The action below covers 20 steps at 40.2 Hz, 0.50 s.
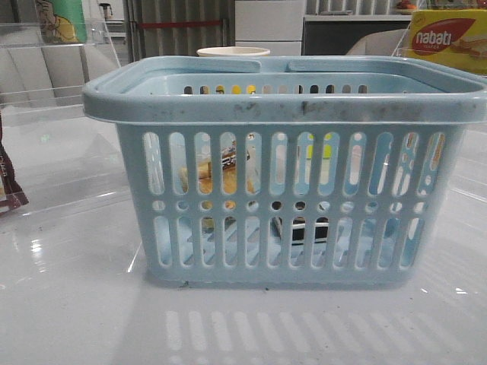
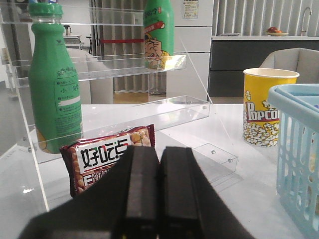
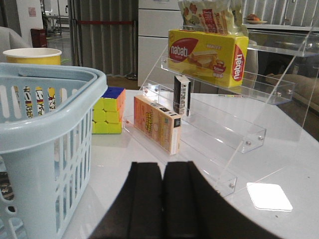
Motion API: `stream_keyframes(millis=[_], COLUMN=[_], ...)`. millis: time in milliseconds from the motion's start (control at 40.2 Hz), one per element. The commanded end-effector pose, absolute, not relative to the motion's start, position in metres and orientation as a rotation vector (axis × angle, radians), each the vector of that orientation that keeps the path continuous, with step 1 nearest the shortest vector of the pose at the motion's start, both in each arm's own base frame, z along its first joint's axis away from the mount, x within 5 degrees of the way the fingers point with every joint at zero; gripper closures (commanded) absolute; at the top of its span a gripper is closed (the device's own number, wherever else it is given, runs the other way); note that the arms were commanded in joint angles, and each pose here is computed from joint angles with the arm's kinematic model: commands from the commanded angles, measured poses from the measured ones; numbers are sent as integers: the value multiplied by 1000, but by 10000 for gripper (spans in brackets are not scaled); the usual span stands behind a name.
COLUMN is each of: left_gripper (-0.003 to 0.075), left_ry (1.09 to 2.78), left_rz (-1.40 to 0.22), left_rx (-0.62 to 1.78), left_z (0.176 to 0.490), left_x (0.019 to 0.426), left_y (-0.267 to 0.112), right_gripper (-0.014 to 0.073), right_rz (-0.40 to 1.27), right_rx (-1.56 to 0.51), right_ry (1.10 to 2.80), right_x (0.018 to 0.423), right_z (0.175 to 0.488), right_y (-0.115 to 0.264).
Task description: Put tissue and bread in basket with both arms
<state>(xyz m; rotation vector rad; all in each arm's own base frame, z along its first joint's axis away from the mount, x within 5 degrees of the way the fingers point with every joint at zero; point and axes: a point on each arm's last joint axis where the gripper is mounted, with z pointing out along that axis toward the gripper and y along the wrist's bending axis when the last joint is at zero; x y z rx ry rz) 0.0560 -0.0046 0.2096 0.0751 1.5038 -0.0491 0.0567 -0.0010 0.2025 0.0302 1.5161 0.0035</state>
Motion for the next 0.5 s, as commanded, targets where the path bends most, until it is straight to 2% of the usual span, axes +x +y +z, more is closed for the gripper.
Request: stream_keyframes(millis=[0,472], left_gripper=[628,628], left_ry=[1412,1412], left_rz=[-62,-62], left_rx=[54,54], left_z=[216,216], left_x=[54,54], left_y=[-4,-4], right_gripper=[568,568], right_rz=[-3,-15], right_rx=[25,15], right_ry=[1400,1415], right_x=[54,54], right_z=[214,212], right_y=[-1,-1])
